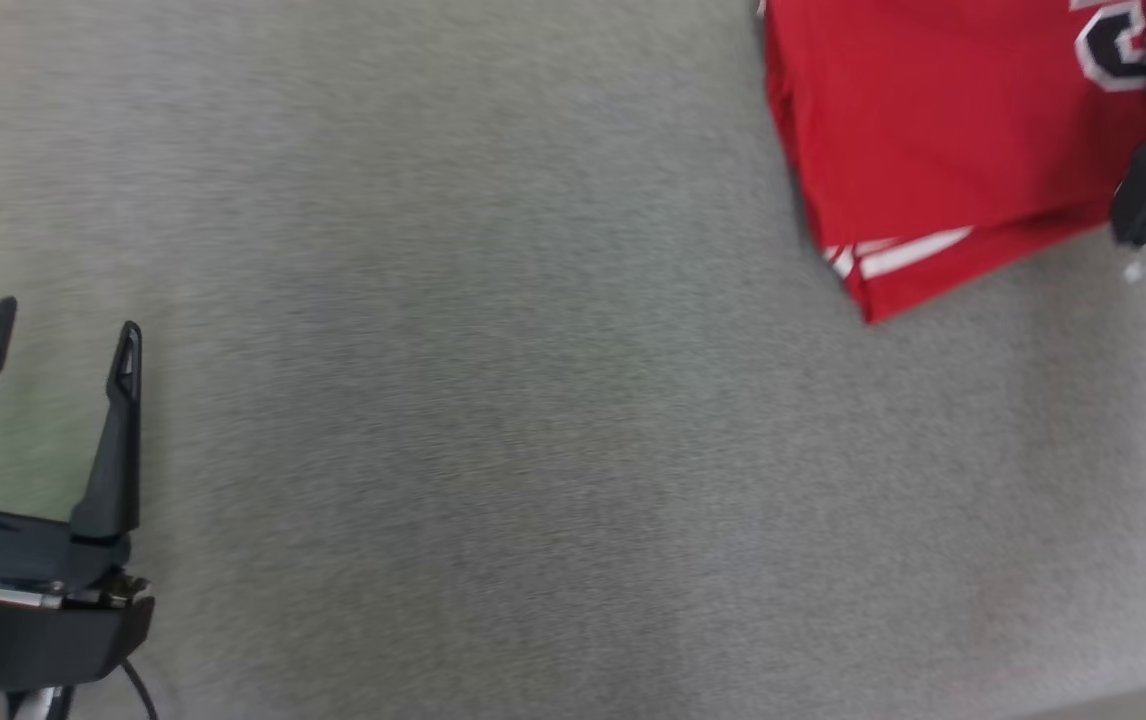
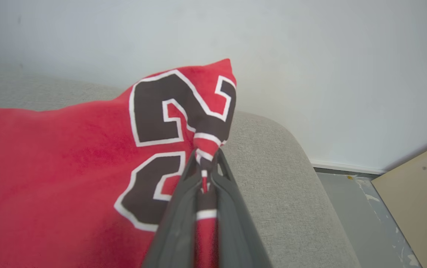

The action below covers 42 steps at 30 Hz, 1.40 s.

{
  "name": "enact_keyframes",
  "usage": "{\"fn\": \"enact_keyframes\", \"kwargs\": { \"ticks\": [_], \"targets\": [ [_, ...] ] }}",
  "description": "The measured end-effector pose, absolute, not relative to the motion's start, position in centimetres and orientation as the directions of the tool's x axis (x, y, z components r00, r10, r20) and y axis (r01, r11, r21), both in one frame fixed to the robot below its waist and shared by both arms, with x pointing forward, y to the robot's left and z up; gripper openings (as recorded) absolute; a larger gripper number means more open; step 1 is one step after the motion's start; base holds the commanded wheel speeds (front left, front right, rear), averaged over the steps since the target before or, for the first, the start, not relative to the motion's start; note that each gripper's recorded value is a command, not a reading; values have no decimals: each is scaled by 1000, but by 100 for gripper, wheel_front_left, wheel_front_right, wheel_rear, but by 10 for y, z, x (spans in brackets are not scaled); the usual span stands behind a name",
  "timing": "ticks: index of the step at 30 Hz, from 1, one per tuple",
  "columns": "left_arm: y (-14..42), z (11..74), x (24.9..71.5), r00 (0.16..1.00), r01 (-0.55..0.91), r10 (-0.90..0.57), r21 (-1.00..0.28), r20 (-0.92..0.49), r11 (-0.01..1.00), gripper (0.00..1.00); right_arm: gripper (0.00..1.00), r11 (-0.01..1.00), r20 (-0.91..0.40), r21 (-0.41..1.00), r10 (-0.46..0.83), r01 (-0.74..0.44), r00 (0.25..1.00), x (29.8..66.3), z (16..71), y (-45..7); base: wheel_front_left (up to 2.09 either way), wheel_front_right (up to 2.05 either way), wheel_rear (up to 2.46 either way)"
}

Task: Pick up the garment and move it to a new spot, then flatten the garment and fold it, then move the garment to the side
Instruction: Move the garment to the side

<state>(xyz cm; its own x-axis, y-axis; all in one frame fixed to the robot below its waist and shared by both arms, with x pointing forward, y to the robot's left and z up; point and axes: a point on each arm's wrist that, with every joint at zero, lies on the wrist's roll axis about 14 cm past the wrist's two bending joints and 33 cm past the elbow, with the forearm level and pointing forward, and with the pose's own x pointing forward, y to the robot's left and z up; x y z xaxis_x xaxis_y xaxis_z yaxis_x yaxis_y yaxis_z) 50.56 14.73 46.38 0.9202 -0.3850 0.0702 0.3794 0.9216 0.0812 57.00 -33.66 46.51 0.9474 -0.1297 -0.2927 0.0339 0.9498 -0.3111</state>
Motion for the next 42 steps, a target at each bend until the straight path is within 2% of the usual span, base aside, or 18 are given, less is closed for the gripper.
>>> {"fn": "enact_keyframes", "kwargs": {
  "ticks": [6,14,27,28,29,30,42],
  "targets": [
    [120,451,522,880,464,-469,82,75,882,100,0,911,-272,-403,-211,88,939,573,483,-375,0,0,0],
    [107,436,531,860,503,-507,72,64,862,100,0,860,-264,-497,-281,119,923,577,495,-408,0,0,0],
    [101,432,533,855,511,-515,63,65,857,100,0,833,-256,-537,-309,131,916,582,500,-417,0,0,0],
    [101,431,533,855,512,-515,63,64,857,100,10,832,-252,-539,-310,133,917,583,501,-418,0,0,0],
    [102,431,533,856,510,-513,63,63,858,100,94,830,-245,-542,-310,135,919,584,503,-418,0,0,0],
    [102,431,533,857,508,-512,63,63,859,100,100,824,-240,-550,-309,134,920,585,504,-418,0,0,0],
    [106,439,527,880,467,-468,34,79,884,100,100,833,-121,-538,-231,132,965,589,537,-392,0,0,0]
  ]
}}
